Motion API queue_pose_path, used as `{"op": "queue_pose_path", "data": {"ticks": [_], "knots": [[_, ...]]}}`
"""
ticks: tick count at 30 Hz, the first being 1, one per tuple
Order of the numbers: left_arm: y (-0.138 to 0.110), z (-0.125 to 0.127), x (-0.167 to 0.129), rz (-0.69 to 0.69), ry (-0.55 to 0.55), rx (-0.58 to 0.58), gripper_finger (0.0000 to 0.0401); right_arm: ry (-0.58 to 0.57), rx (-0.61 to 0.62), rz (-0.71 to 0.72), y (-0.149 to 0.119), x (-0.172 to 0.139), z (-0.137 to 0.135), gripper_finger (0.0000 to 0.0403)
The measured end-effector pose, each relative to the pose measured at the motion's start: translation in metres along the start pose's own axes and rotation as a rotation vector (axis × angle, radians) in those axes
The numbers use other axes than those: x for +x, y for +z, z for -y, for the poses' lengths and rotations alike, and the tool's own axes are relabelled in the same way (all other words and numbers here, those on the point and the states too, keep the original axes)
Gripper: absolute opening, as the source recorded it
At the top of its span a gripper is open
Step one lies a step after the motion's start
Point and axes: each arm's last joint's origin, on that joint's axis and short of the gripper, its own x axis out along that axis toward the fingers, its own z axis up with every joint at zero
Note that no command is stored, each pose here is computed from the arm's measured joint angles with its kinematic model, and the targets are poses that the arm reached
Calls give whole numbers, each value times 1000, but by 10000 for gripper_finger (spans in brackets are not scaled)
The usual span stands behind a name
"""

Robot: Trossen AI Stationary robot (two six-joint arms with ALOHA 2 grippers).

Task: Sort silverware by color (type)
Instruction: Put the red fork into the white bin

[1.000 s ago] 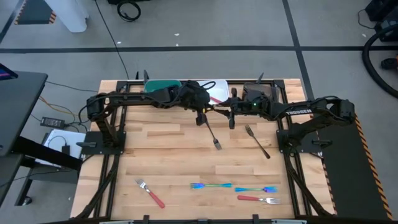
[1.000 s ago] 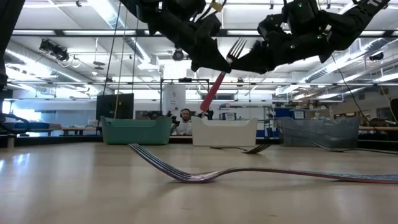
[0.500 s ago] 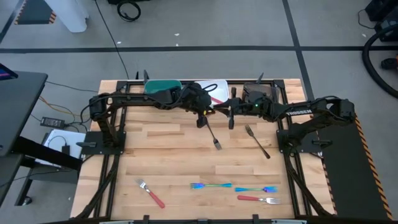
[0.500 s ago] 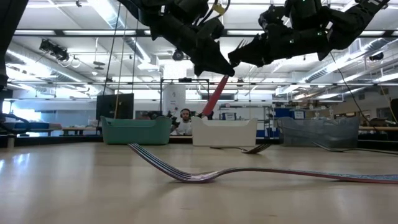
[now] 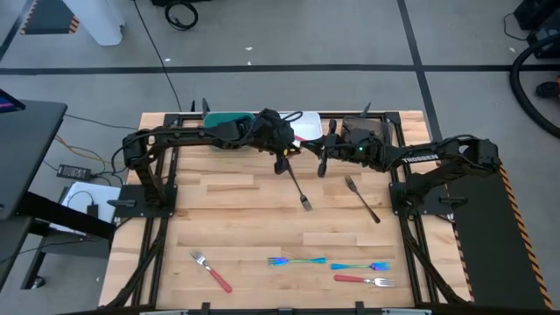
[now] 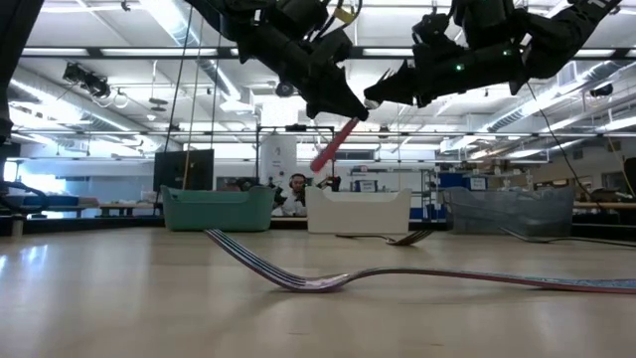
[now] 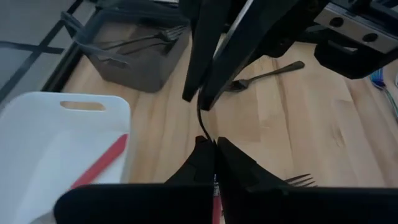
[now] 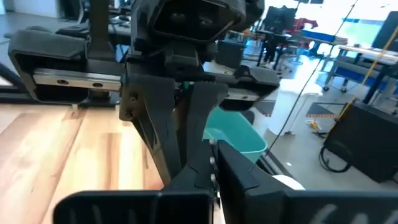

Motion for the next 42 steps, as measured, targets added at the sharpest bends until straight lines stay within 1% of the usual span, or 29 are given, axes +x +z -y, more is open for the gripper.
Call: {"op": "queue_pose_path", "data": {"ticks": [3,7,10,12,14,18,20,23,25,26,30,35,38,42], "knots": [[3,-8,-10,6,14,0,13,-12,5,18,2,0,1,8],[3,-16,-16,6,57,-7,44,-41,10,36,2,-1,2,7],[0,-19,-15,-13,80,49,71,-53,14,82,10,0,5,7],[1,-19,-15,-9,98,69,88,-73,26,62,11,1,6,7],[2,-19,-16,-15,144,69,102,-92,31,51,12,3,7,7],[5,-22,-29,-34,243,85,116,-197,35,55,18,4,15,7],[6,-23,-38,-53,281,93,118,-255,58,15,14,4,21,7],[13,-22,-56,-29,302,101,119,-332,127,-16,9,3,30,7],[18,-20,-68,-11,306,102,119,-357,173,-34,3,6,35,7],[17,-19,-73,-24,303,101,119,-364,188,-43,-1,8,36,7],[20,-12,-88,-33,295,102,119,-400,214,-58,-16,20,41,7],[16,-7,-89,-81,275,105,119,-408,271,-69,-40,34,47,12],[13,-6,-88,-109,268,103,119,-413,297,-86,-52,39,49,31],[10,-5,-87,-141,262,102,119,-401,303,-103,-60,43,50,56]]}}
